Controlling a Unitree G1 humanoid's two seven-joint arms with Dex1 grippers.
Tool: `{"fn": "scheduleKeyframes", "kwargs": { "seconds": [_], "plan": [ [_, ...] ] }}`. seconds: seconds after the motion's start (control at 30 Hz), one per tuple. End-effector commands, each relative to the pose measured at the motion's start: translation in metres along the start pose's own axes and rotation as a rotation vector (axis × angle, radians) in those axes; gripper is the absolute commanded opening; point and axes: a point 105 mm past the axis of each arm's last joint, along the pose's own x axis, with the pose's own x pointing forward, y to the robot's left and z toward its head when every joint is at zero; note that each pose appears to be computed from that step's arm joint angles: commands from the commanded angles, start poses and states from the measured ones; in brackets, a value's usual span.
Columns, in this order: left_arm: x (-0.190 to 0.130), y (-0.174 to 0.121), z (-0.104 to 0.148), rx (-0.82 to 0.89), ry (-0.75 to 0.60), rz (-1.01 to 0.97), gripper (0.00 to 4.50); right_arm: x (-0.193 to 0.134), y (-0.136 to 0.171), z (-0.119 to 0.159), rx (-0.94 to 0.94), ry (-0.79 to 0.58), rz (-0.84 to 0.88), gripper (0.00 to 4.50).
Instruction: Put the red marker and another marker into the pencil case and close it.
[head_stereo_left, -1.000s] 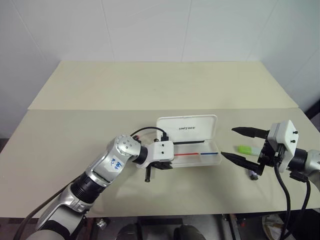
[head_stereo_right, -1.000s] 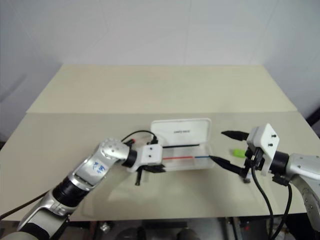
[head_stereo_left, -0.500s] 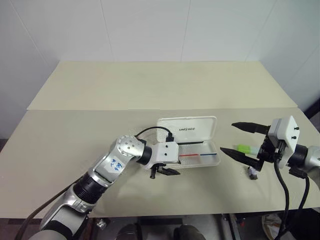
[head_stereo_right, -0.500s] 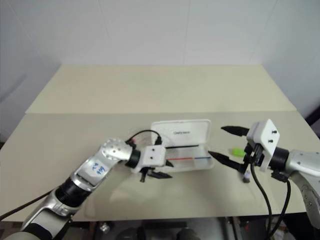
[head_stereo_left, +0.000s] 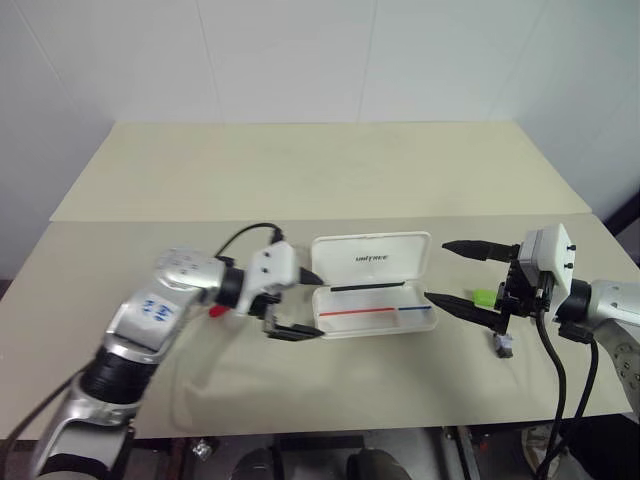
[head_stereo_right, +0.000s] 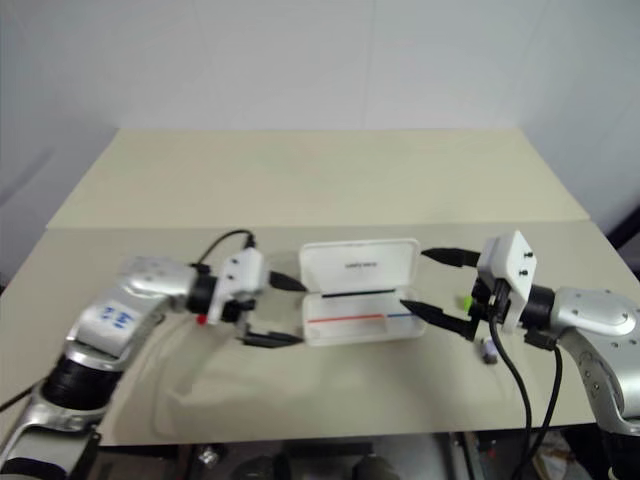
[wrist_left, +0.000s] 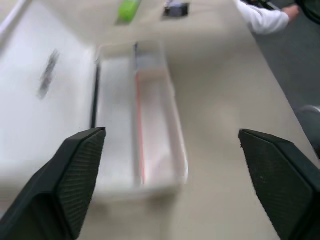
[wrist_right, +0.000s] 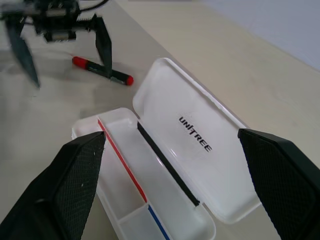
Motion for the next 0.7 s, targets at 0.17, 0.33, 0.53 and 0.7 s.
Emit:
{"fn": "scheduleKeyframes", "kwargs": {
  "seconds": [0.17,0.33,0.53,0.7],
  "plan": [
    [-0.048,0.035,-0.021,-0.091,0.152,0.332,4.46,0.015,0.000,0.017,-0.064,-0.065,0.075,4.50],
    [-0.062,0.053,-0.054,-0.177,0.293,0.472,4.46,0.022,0.002,0.025,-0.078,-0.094,0.115,4.50],
    [-0.049,0.048,-0.077,-0.220,0.311,0.424,4.46,0.024,0.006,0.034,-0.082,-0.114,0.133,4.50],
    [-0.037,0.042,-0.099,-0.240,0.336,0.382,4.46,0.023,0.014,0.039,-0.092,-0.110,0.155,4.50]
  ]
}}
